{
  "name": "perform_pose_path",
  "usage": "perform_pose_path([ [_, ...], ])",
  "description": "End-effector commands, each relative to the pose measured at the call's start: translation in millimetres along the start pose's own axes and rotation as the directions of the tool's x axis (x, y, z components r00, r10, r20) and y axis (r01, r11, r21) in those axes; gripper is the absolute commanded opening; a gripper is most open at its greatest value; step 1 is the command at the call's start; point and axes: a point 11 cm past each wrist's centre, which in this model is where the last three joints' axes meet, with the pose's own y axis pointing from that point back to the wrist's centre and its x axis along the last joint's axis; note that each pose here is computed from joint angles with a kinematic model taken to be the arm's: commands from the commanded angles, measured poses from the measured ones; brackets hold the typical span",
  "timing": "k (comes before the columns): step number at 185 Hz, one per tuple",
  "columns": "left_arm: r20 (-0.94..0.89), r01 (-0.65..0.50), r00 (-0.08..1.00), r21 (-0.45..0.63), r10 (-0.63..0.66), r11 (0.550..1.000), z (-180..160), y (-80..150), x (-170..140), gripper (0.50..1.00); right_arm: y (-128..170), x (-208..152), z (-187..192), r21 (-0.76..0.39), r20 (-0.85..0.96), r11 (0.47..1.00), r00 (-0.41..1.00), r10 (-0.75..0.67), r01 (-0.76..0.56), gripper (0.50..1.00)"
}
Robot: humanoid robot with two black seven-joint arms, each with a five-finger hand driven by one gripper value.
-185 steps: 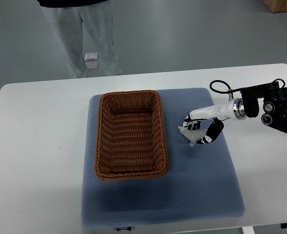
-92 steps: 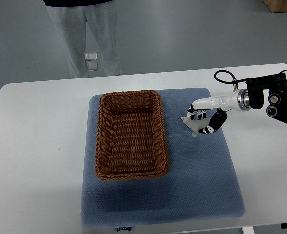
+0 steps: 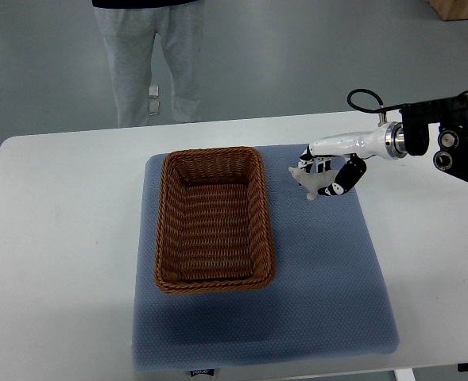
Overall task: Place white bear in brown basket with right hand
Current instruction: 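Lift the bear and carry it over the wicker basket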
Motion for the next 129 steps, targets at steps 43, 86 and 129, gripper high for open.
perform_pose_path([
  [43,0.0,0.0,1.0,0.001,0.0,1.0,-0.1,0.0,0.0,1.0,-36.9,37.9,-85.4,0.151,-0.128,0.988,0.991,0.023,-0.003,0.513],
  [86,0.0,-0.001,1.0,0.0,0.001,1.0,0.0,0.0,0.2,1.0,-61.0,34.4,-136.4,0.241,-0.183,0.97,0.983,0.003,0.041,0.521],
  [129,-0.002,-0.001,1.0,-0.001,0.001,1.0,0.1,0.0,0.2,1.0,-77.4,24.6,-159.1,0.281,-0.189,0.957,0.982,-0.018,0.072,0.523],
])
